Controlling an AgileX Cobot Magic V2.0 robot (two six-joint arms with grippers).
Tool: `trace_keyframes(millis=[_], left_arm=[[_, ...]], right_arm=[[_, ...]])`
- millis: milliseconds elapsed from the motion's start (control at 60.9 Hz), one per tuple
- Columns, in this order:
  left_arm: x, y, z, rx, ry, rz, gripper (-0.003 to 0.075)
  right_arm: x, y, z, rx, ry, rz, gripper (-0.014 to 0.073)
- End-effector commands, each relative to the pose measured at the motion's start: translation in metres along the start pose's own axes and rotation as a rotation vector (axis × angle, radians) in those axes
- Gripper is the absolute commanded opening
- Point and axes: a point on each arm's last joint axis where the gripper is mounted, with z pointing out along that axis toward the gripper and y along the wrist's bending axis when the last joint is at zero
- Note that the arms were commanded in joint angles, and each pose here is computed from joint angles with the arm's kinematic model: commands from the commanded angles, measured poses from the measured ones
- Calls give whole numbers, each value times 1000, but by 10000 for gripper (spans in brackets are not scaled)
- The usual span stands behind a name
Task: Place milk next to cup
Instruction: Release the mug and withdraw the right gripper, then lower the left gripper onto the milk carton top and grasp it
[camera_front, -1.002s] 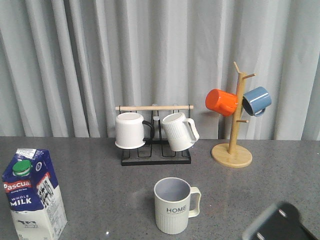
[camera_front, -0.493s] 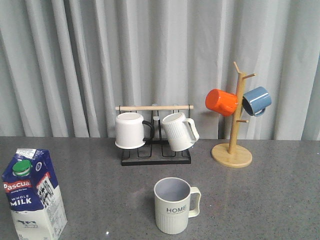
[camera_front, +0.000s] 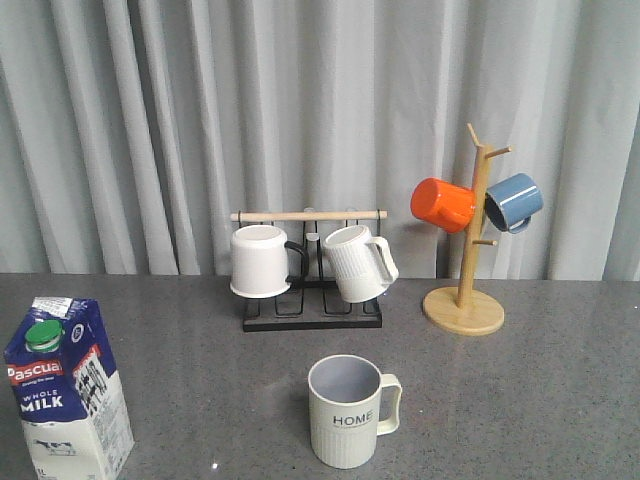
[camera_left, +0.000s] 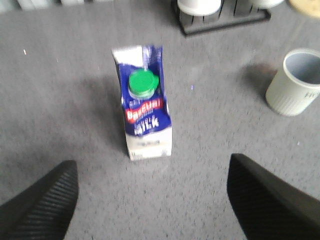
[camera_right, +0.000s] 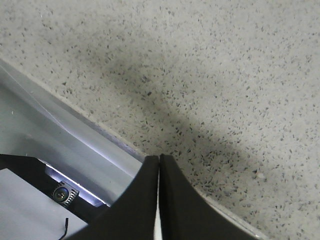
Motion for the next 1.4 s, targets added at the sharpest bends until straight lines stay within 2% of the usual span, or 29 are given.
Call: trace_keyframes(millis=[0, 246, 493, 690, 969, 1379], left_arm=[[-11, -3, -10, 14, -95, 5, 587], [-21, 1, 6, 21, -57, -82, 587], [-55, 9, 27, 4, 6, -106, 587], [-76, 18, 63, -10, 61, -105, 587], [-77, 25, 111, -7, 169, -117, 586], [-73, 24, 153, 35, 260, -134, 586]], right_arm=[[-12, -1, -5, 4, -83, -5, -8], [-12, -1, -5, 4, -90, -8, -8], [-12, -1, -5, 5, -90, -8, -8], [-12, -1, -5, 5, -88, -8, -8], [-12, -1, -5, 6, -86, -8, -8], [-12, -1, -5, 6, -84, -8, -8]])
